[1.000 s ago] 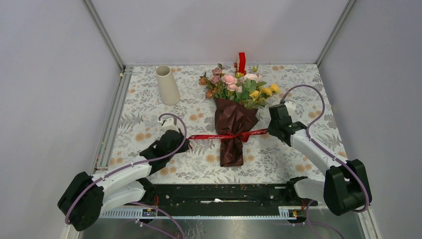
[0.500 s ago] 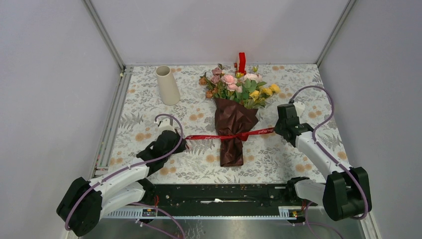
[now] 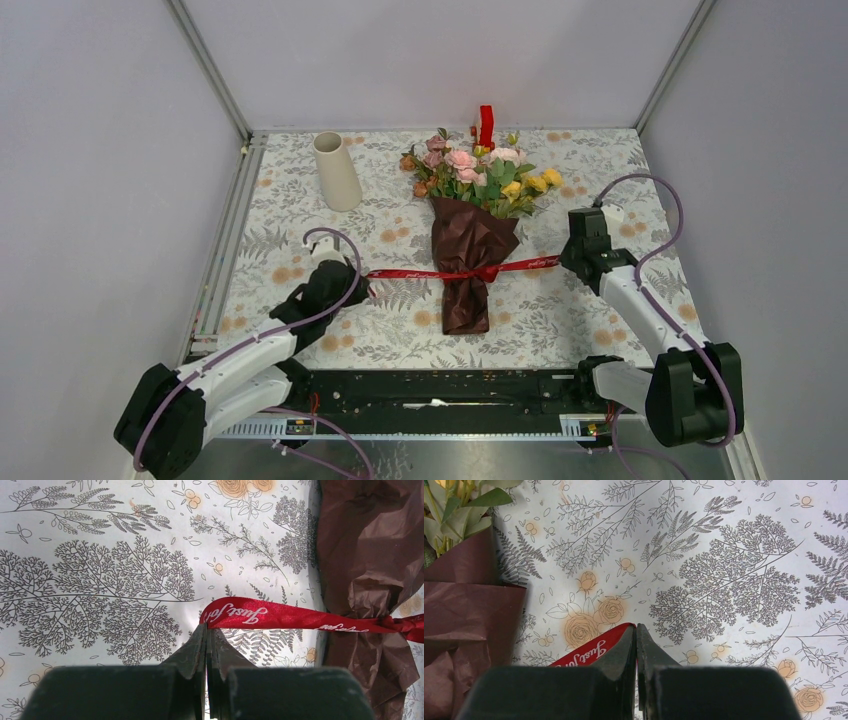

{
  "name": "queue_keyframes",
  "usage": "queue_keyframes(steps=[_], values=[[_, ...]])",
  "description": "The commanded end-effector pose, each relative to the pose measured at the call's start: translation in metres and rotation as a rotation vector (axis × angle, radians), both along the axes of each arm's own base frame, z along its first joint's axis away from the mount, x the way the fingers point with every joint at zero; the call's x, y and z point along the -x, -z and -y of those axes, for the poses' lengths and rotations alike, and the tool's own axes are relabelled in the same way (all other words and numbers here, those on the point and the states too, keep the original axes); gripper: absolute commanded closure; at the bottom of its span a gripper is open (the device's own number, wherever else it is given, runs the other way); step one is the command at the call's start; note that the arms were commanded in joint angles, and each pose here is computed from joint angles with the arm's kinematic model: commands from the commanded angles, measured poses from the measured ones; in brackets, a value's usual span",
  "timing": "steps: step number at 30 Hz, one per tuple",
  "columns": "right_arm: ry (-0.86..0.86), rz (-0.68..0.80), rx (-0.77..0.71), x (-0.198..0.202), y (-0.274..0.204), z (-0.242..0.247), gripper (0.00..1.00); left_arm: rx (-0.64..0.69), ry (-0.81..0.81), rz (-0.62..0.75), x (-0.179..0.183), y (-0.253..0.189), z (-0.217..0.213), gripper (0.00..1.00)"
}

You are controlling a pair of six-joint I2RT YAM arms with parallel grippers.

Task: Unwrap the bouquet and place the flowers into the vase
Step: Untie the ribbon from the wrapping paper.

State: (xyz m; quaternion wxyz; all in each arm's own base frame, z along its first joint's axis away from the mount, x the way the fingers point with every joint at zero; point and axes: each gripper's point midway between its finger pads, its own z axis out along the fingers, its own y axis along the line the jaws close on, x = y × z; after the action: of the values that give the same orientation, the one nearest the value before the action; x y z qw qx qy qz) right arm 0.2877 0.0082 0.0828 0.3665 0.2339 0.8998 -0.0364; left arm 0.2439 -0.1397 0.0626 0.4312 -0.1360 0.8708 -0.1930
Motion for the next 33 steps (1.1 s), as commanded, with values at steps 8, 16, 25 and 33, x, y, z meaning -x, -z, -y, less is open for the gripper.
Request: queue_keyframes(steps=[8,16,25,33], values=[[0.010,0.022,0.000,0.002,-0.006,0.008,1.00,0.014,-0.047,0.036,-0.006,-0.006,-0.013,1.00],[0.015,0.021,-0.004,0.004,-0.004,0.010,1.00,-0.009,-0.098,0.019,-0.005,-0.001,-0.031,1.00],[0.022,0.026,-0.001,0.004,-0.006,0.014,1.00,0.027,-0.164,0.037,-0.010,-0.006,-0.046,1.00],[0.030,0.026,0.000,0.005,-0.006,0.018,1.00,0.055,-0.192,0.043,-0.012,-0.011,-0.055,1.00]])
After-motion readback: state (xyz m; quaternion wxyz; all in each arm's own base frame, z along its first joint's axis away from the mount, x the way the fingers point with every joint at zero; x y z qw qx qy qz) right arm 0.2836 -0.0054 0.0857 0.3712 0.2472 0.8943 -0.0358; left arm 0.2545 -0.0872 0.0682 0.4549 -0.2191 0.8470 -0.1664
